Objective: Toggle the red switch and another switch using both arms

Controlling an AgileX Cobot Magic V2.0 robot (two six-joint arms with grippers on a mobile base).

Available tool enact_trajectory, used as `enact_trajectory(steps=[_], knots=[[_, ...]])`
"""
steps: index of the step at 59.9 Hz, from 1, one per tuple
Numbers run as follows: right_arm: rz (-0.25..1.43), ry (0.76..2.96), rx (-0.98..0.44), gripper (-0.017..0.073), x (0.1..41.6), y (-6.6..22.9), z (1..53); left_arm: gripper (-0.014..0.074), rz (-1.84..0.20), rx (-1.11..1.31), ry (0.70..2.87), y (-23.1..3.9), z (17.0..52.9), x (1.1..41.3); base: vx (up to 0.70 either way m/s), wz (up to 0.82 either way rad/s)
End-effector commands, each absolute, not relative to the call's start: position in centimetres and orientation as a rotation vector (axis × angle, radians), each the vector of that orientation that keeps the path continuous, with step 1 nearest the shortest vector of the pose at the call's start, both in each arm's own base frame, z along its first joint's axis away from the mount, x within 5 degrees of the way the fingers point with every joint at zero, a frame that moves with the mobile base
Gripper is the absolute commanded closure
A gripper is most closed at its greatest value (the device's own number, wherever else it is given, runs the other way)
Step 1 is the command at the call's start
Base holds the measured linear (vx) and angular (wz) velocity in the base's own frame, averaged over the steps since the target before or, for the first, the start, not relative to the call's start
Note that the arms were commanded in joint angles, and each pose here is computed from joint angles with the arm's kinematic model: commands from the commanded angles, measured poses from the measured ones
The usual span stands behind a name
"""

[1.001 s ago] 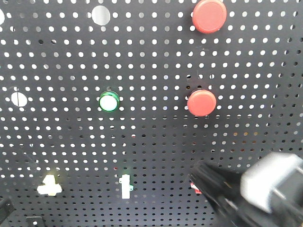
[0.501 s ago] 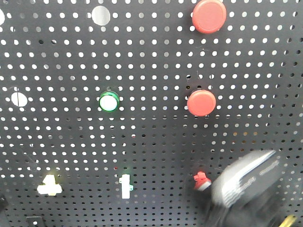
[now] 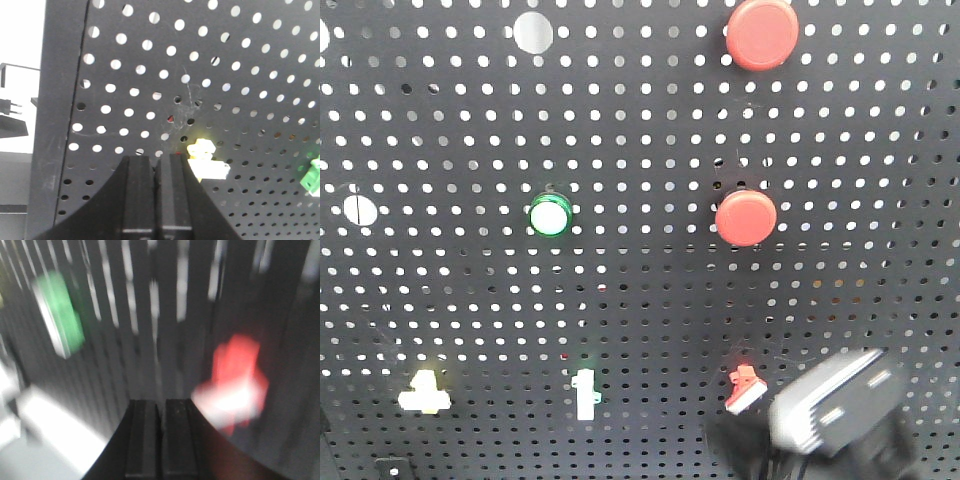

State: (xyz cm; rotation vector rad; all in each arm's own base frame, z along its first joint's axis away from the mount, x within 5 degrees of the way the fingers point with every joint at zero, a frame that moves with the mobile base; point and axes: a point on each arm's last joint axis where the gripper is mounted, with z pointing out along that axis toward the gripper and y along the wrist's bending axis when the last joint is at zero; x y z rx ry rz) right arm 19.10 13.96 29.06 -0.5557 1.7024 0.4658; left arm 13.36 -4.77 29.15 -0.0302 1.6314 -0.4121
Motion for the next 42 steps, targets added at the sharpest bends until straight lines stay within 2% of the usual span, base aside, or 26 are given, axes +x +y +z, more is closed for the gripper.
enact_trajectory(steps=[1,42], knots=[[0.504,1.521,-0.503,0.0566,19.09,14.0,31.9,0.0591,-0.398,-0.044,1.575,-4.63,30.34,13.47,0.0,0.0],[0.5,1.539,-0.509,0.0566,19.11,14.01,31.71,0.0591,-0.379,-0.047,1.583,-4.31,29.43,13.12,0.0,0.0]])
